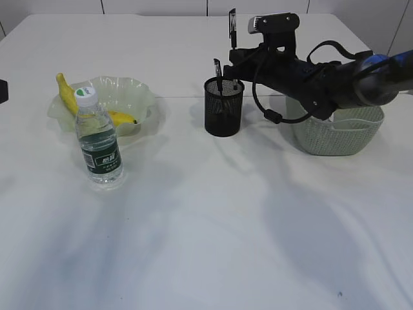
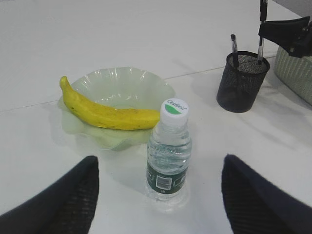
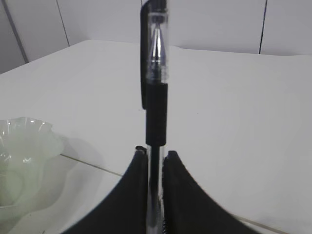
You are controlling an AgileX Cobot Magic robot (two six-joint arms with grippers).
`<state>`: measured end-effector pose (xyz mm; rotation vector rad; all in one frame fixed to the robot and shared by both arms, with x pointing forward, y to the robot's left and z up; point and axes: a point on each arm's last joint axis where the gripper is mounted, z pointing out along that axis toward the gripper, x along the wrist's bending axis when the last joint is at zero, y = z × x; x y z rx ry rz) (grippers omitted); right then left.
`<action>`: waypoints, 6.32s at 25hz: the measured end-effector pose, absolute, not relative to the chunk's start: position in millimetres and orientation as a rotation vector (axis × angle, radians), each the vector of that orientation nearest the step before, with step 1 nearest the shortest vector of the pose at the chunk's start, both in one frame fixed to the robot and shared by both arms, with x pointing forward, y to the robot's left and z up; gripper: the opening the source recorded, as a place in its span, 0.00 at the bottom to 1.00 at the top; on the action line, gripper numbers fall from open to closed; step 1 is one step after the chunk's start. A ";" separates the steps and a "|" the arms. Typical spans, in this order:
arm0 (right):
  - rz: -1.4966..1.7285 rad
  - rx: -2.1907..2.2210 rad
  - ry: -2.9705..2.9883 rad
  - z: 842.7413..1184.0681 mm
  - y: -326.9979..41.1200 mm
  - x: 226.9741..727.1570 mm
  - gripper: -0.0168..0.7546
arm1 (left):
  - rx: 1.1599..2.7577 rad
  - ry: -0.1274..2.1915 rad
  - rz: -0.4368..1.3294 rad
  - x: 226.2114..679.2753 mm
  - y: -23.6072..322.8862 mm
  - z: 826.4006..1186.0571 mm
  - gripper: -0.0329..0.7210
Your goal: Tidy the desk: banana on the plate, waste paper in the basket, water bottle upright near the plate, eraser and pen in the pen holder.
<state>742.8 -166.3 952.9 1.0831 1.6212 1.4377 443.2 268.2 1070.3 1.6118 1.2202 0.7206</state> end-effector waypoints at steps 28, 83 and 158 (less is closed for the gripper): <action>1.462 1.042 1.660 934.8 -161.9 743.3 0.12 | 1.612 1.220 0.721 443.2 268.2 1070.3 0.77; 0.882 1.725 2.009 1072.6 -196.8 651.6 0.16 | 1.612 1.220 0.721 443.2 268.2 1070.3 0.77; 0.776 1.684 1.675 1125.4 -307.6 252.4 0.16 | 1.417 1.053 0.804 353.6 265.3 1085.5 0.73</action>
